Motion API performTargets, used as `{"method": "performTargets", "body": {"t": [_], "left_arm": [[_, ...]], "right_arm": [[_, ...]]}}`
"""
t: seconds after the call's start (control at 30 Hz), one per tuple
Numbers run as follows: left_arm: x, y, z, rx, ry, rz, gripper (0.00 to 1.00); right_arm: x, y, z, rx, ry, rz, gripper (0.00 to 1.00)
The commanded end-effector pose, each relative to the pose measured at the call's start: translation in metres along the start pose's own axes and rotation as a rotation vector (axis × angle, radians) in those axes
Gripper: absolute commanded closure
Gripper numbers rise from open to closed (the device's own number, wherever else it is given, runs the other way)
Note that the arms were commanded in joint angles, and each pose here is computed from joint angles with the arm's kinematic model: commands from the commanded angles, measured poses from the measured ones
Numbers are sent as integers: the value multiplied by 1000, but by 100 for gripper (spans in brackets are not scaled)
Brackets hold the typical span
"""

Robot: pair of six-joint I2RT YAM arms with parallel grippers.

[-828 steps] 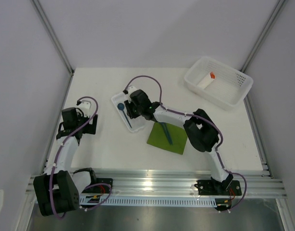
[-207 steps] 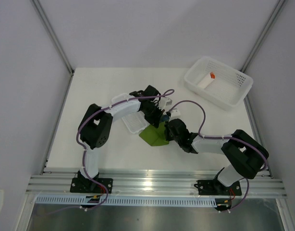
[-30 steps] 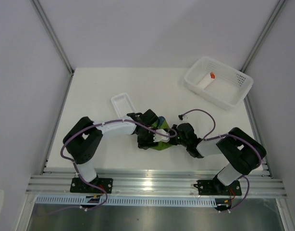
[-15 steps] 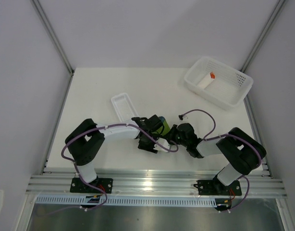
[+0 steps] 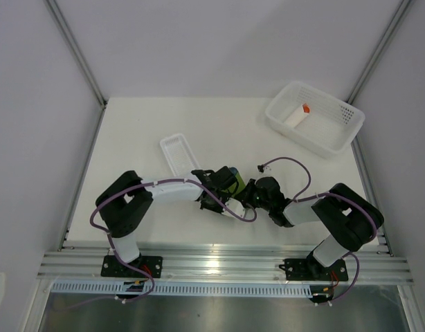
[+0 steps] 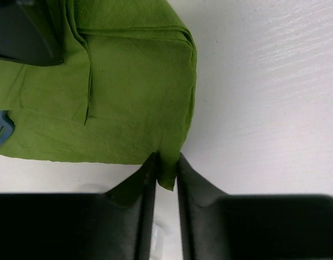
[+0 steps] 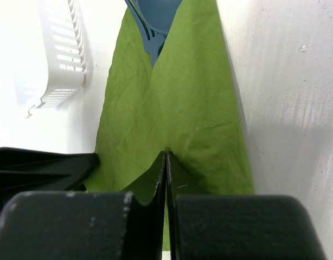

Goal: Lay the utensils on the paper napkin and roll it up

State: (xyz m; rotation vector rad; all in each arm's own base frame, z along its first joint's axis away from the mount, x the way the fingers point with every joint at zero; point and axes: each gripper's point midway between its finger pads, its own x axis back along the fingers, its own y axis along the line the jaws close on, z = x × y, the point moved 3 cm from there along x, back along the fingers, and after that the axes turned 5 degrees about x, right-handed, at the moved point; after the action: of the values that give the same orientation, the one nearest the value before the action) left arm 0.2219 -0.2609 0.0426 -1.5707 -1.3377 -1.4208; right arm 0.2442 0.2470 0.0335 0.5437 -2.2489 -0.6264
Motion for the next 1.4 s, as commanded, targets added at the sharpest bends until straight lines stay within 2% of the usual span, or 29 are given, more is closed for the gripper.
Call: {"method": "performTargets", "body": {"t": [0.0,0.17,0.43,0.67,0.97,1.37], "left_arm": [[-12,-13,-2,-11,-23,62,80],[-3,-3,-9,6,-60,-4,99],[30,47,-34,44,-180,-302,99],[44,77,-54,86,-255,-425,99],[47,97,-75,112,-316,-466,99],[23,78,-76,26,-298,-367,99]], "right_arm": [[5,-19,14,16,46,74,100],[5,-20,14,11,46,76,100],[3,-21,18,-28,69,49,100],[2,-23,20,-87,76,15,100],[4,-18,17,-108,70,-16,100],[16,-3,-11,-75,27,-41,97]]}}
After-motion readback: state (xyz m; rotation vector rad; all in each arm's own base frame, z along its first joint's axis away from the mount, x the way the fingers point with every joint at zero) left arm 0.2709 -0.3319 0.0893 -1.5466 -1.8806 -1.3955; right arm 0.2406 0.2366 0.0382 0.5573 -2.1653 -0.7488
